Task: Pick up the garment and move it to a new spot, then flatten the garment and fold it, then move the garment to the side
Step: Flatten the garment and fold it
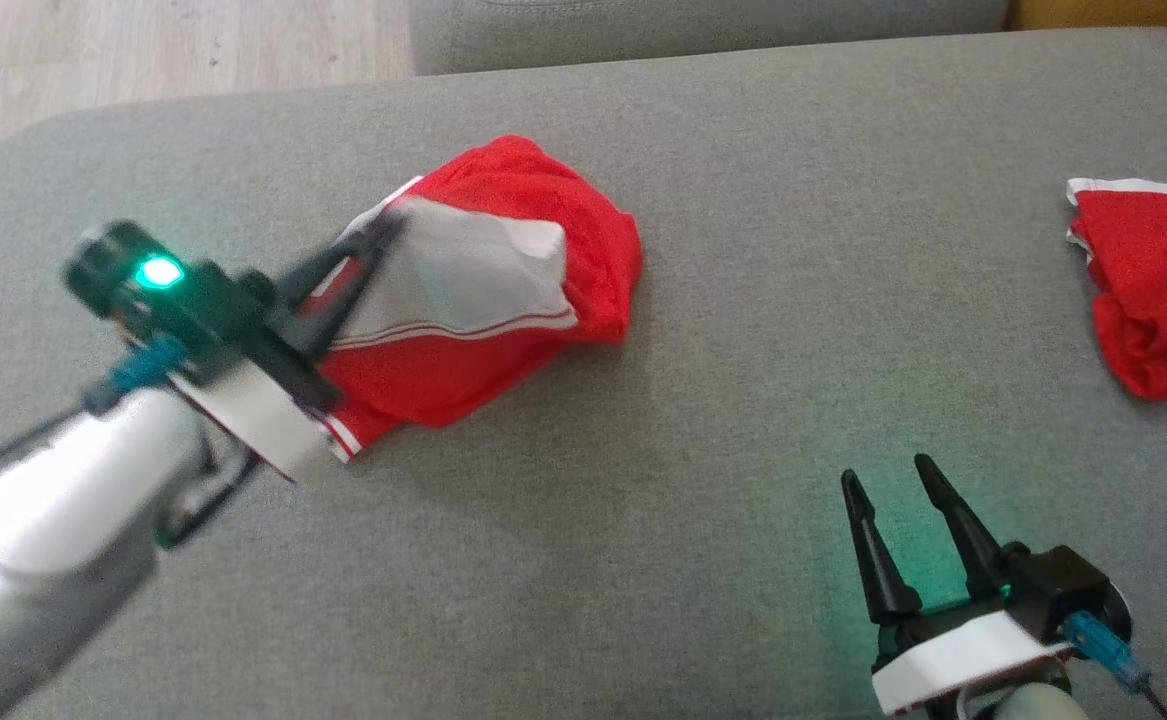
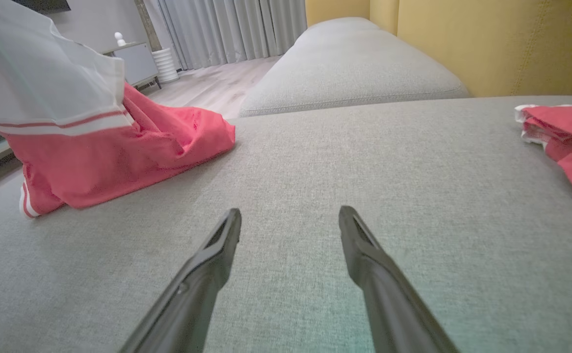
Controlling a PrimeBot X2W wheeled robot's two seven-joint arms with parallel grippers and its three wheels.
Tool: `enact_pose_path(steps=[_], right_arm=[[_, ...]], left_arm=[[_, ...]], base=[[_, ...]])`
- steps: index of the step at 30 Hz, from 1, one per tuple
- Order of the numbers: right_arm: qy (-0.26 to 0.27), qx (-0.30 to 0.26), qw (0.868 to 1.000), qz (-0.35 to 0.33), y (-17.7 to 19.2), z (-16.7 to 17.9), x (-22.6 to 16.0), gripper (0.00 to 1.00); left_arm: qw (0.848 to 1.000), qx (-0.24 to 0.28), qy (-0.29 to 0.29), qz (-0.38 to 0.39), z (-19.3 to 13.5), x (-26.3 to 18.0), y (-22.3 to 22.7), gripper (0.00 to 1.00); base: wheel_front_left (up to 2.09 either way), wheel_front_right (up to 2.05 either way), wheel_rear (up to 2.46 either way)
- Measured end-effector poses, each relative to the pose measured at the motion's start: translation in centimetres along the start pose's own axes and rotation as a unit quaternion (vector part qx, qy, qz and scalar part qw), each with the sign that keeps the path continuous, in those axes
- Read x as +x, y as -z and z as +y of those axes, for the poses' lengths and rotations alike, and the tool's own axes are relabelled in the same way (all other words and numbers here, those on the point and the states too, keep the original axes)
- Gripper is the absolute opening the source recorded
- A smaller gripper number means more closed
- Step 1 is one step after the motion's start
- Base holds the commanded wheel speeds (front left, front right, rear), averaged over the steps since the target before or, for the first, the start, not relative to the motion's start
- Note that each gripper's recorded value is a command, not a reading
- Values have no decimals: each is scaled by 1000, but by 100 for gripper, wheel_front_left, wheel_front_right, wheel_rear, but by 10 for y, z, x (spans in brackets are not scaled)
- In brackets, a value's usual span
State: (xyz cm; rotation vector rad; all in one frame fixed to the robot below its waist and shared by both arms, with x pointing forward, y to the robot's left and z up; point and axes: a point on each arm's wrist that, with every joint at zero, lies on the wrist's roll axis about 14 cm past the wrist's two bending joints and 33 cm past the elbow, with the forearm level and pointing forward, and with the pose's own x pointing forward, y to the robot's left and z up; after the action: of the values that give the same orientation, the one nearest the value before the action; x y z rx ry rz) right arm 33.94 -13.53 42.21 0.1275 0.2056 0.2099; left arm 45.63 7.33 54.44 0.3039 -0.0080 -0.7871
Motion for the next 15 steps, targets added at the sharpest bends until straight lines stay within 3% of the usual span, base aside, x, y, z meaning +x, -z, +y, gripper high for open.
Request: enact_pose_path(steps=[4, 5, 6, 9, 10, 11, 15], right_arm=[[0, 1, 1000, -8, -5, -1, 2, 100], [1, 1, 1000, -9, -5, -1, 1, 100], [6, 3, 1000, -5, -3, -3, -3, 100], [7, 8, 1000, 1, 1, -3, -3, 100], [7, 8, 1000, 3, 2, -3, -3, 100], [6, 9, 1000, 8, 6, -3, -2, 100], [3, 10, 1000, 16, 10, -2, -1, 100]], left_arm=[[998, -21, 57, -20, -47, 0, -5, 0], [996, -26, 79, -20, -66, -1, -3, 0], [990, -48, 133, -4, -123, -11, 16, 0], [984, -80, 157, 21, -162, -22, 38, 0], [983, -82, 163, 30, -171, -25, 45, 34], [982, -66, 169, 47, -183, -30, 60, 100], [983, -59, 164, 61, -196, -33, 74, 100]], base=[[0, 0, 0], [0, 0, 0], [0, 0, 0], [0, 0, 0], [0, 0, 0], [0, 0, 0], [0, 0, 0]])
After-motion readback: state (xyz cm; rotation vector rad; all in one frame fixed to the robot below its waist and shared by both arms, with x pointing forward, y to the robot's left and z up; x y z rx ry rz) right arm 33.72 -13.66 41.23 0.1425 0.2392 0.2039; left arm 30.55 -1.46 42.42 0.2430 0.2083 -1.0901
